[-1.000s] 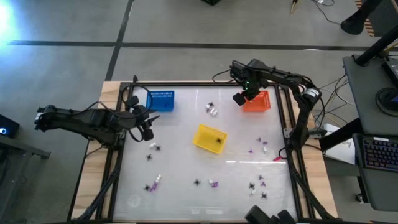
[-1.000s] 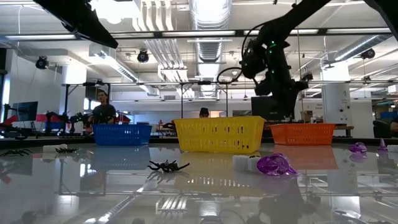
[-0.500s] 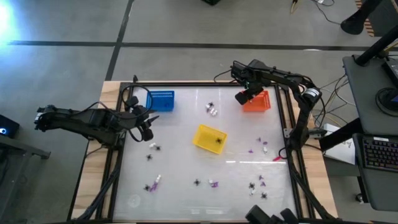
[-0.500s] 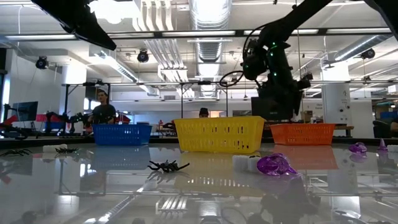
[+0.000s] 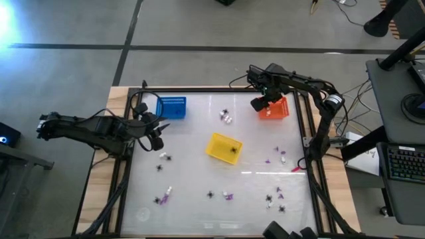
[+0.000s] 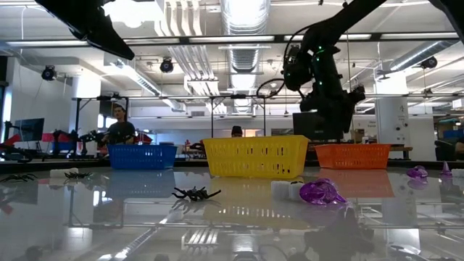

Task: Sort Halloween decoration
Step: Put the purple witch hat toy into the blue bin

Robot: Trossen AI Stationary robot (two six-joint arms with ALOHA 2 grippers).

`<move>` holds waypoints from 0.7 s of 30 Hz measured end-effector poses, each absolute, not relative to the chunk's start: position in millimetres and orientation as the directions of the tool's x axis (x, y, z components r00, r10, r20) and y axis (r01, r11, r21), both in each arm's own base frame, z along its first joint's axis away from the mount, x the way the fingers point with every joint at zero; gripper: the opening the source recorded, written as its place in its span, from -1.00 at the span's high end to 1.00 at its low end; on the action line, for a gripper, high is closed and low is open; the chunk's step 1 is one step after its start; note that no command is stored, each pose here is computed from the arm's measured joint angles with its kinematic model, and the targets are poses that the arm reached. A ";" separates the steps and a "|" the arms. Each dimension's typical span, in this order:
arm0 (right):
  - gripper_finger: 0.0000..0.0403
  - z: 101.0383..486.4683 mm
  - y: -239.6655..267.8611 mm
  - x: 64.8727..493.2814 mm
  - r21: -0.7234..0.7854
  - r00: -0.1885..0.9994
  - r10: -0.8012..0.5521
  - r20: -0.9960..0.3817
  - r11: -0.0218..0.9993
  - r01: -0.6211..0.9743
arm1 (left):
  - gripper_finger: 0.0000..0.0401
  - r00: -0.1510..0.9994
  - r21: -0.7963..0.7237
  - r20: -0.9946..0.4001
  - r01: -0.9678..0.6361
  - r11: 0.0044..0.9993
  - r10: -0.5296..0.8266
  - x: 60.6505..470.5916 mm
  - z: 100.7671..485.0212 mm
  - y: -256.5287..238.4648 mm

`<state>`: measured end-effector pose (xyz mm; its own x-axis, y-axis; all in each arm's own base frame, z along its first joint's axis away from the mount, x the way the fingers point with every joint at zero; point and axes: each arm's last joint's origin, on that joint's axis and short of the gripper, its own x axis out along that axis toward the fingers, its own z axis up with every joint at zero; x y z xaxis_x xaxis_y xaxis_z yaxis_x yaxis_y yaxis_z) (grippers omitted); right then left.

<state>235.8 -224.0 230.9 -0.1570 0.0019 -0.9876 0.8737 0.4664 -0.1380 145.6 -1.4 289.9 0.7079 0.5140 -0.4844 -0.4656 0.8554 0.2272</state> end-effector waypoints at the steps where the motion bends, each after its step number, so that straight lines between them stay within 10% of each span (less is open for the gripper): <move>1: 0.25 233.0 -221.7 236.7 -0.108 -0.132 0.019 -0.991 0.468 0.877 | 0.48 0.708 0.226 -0.485 -0.465 0.856 0.513 145.7 289.9 -1.4; 21: 0.27 311.5 -118.2 261.6 0.090 0.164 -0.093 -0.982 0.536 0.840 | 0.48 0.707 0.222 -0.513 -0.438 0.871 0.486 144.6 287.7 -2.0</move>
